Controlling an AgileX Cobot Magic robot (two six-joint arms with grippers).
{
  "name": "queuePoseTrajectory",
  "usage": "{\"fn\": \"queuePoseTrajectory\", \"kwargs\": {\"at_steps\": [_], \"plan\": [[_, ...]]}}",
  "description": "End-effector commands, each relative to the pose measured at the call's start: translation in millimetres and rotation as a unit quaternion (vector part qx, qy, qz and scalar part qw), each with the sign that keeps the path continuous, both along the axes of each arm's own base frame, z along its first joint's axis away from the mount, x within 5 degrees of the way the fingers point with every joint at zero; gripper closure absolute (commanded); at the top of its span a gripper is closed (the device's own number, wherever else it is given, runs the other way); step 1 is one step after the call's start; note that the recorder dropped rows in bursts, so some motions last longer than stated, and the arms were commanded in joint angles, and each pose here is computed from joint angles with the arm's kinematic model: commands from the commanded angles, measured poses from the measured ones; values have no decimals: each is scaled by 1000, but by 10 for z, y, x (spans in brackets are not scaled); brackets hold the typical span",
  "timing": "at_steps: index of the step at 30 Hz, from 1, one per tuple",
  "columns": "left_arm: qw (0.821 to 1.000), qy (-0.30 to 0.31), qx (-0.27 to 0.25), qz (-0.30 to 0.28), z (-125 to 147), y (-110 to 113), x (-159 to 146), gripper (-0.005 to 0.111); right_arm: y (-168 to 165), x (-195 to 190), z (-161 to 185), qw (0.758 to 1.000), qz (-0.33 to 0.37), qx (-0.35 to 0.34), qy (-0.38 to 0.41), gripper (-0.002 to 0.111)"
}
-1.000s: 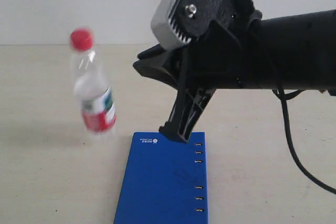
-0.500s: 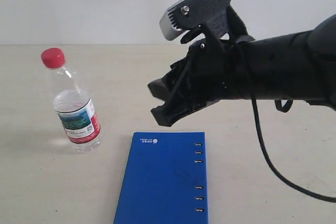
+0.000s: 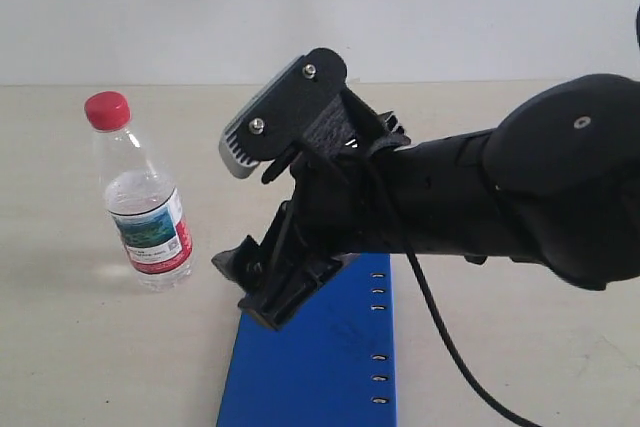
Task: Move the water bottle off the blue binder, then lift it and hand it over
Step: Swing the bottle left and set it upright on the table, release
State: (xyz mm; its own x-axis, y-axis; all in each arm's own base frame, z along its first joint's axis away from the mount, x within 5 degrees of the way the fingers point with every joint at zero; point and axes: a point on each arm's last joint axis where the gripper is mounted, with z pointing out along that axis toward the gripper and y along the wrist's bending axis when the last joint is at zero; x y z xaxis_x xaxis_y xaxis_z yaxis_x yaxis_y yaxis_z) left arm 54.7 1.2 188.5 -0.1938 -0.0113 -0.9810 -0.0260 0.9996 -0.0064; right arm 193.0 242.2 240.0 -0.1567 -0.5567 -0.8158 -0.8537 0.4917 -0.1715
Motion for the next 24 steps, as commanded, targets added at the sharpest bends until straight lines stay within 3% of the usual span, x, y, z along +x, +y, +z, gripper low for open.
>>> {"fn": "queuePoseTrajectory", "kwargs": {"at_steps": [1, 4, 6, 9, 10, 11, 15, 18, 21, 24], "plan": [[1000, 1, 3, 1, -11, 1, 0, 102, 13, -60, 18, 1000, 31, -3, 1, 18], [1000, 1, 3, 1, -11, 1, 0, 102, -17, 2, 35, 1000, -6, -1, -15, 22], [1000, 1, 3, 1, -11, 1, 0, 102, -46, 52, 52, 999, -38, 2, -29, 37], [1000, 1, 3, 1, -11, 1, 0, 102, -77, 88, 79, 997, -71, 12, -32, 80], [1000, 1, 3, 1, -11, 1, 0, 102, -83, 80, 101, 997, -66, 12, -37, 99], [1000, 1, 3, 1, -11, 1, 0, 102, -93, 66, 138, 997, -63, 15, -41, 107], [998, -30, 63, -3, 48, 14, 10, 102, -201, 29, 374, 993, -88, 50, -66, 106], [997, -73, -18, -1, 121, -7, 17, 102, -353, -40, 646, 985, -114, 91, -95, 106], [993, -117, -29, 2, 202, 0, 17, 102, -569, -202, 906, 976, -121, 135, -124, 106], [986, -147, -77, 7, 255, 5, 14, 102, -876, -451, 1150, 962, -122, 187, -155, 106]]}}
